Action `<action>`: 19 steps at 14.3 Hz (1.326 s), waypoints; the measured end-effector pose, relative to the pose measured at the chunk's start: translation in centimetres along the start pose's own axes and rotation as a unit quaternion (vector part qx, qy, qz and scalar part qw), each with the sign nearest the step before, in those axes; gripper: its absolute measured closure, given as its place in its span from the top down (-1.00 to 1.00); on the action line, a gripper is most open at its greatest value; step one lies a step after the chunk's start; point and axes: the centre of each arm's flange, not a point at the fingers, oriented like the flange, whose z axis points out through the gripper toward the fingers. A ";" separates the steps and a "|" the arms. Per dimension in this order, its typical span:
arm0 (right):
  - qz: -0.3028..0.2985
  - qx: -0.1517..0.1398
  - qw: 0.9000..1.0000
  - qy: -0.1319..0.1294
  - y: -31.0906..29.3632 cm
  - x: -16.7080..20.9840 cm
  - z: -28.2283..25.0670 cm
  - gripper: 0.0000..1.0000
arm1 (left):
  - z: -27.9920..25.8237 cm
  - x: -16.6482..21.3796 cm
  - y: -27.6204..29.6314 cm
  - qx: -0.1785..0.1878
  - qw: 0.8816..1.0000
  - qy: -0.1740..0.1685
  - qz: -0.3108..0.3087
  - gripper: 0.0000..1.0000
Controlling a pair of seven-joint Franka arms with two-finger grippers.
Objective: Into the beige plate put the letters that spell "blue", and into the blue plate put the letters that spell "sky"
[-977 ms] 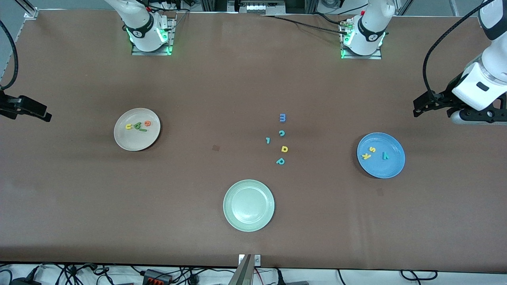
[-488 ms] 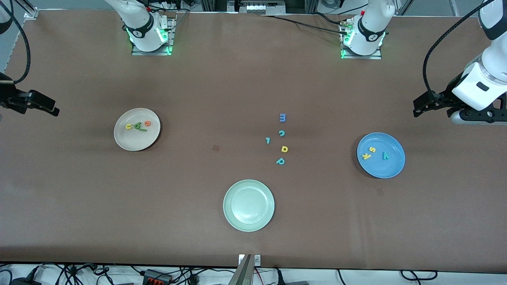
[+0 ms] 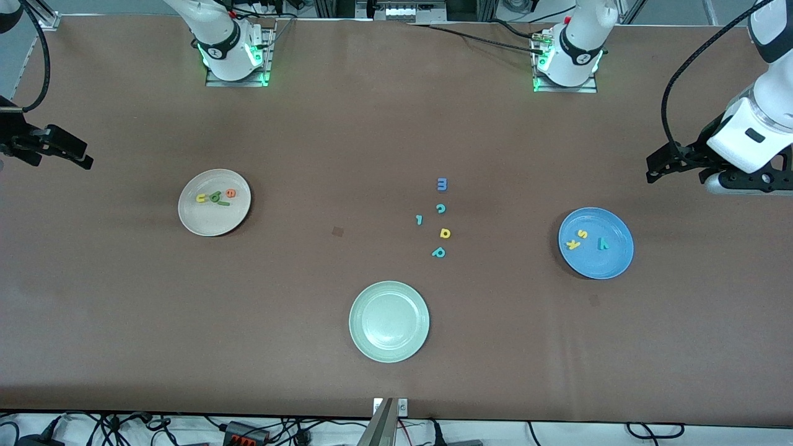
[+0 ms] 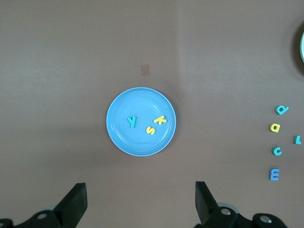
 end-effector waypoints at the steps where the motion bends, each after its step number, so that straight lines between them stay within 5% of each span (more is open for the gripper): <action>1: 0.000 0.000 1.000 0.001 0.0 0.0 -0.1 1.00 | 0.0 0.0 0.0 0.000 1.000 0.000 0.000 1.00; 19: -0.020 -0.008 1.000 -0.018 -1.1 -0.5 0.3 1.00 | -0.5 -0.2 0.2 0.000 1.000 -0.007 0.002 1.00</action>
